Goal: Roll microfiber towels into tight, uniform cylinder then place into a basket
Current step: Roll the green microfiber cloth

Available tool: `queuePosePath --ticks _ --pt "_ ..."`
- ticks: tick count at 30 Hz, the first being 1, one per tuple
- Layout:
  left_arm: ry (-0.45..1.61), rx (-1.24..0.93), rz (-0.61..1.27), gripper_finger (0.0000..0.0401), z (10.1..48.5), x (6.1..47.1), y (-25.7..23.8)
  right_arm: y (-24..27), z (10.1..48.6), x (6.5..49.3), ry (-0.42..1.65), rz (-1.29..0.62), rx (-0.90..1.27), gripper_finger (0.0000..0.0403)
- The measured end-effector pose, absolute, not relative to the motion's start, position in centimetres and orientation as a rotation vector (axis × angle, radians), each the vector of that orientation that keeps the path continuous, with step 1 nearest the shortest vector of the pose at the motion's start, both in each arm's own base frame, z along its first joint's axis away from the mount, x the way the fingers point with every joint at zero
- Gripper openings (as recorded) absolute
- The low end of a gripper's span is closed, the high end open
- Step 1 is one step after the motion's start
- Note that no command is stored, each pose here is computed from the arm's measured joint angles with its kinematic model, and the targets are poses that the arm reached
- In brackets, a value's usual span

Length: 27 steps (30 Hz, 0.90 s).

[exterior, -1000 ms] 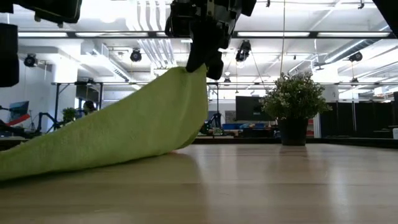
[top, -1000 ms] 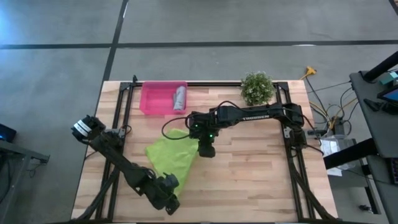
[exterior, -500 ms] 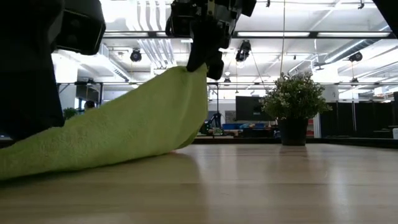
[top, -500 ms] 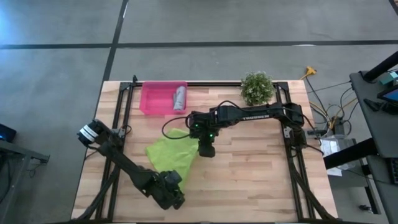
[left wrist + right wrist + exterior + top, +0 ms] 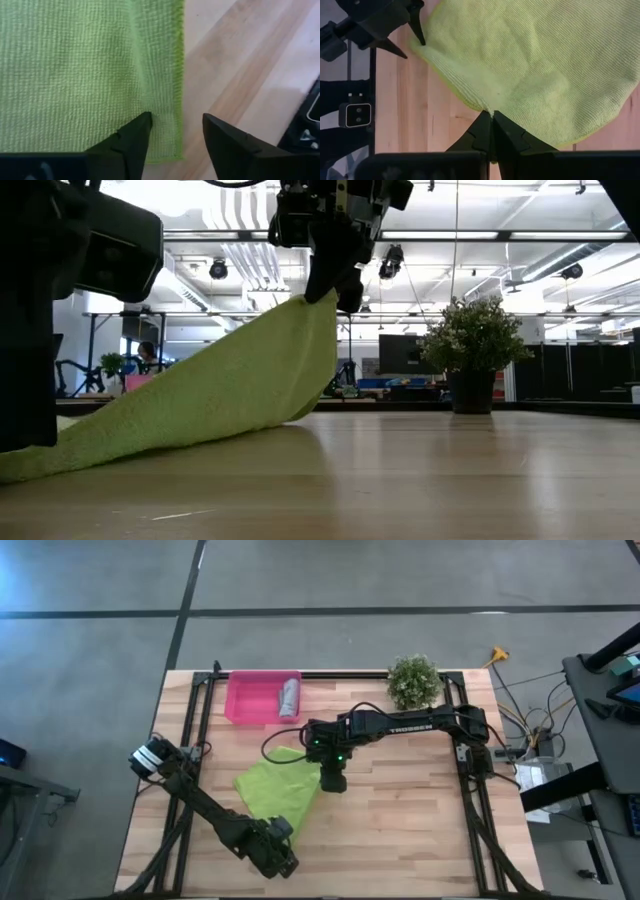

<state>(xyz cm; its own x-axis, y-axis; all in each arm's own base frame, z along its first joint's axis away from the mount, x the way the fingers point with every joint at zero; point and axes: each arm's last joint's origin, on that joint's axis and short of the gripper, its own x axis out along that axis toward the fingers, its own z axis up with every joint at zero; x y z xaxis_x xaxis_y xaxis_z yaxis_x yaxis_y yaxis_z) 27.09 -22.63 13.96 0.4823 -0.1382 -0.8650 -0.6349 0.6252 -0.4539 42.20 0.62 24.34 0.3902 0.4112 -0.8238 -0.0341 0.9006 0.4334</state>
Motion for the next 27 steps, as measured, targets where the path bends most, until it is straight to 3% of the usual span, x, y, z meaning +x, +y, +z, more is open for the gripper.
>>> queuePosePath --ticks 3,10,13,21,27 --pt "1.06 -0.867 0.362 0.0136 13.9 27.0 -22.5 0.6 24.3 42.2 1.146 0.293 0.379 0.0009" --pt "1.107 -0.876 0.346 0.0011 14.7 26.5 -22.2 0.7 25.4 40.9 1.19 0.321 0.374 0.0009" --pt "1.124 -0.882 0.331 0.0005 16.5 25.8 -21.8 0.8 27.5 39.5 1.183 0.325 0.355 0.0009" --pt "0.982 -0.788 0.318 0.0001 26.8 22.4 -18.0 0.5 34.0 34.3 1.009 0.243 0.265 0.0009" --pt "0.824 -0.638 0.387 0.0 34.0 18.9 -12.6 0.6 35.3 31.4 0.932 0.286 0.252 0.0009"
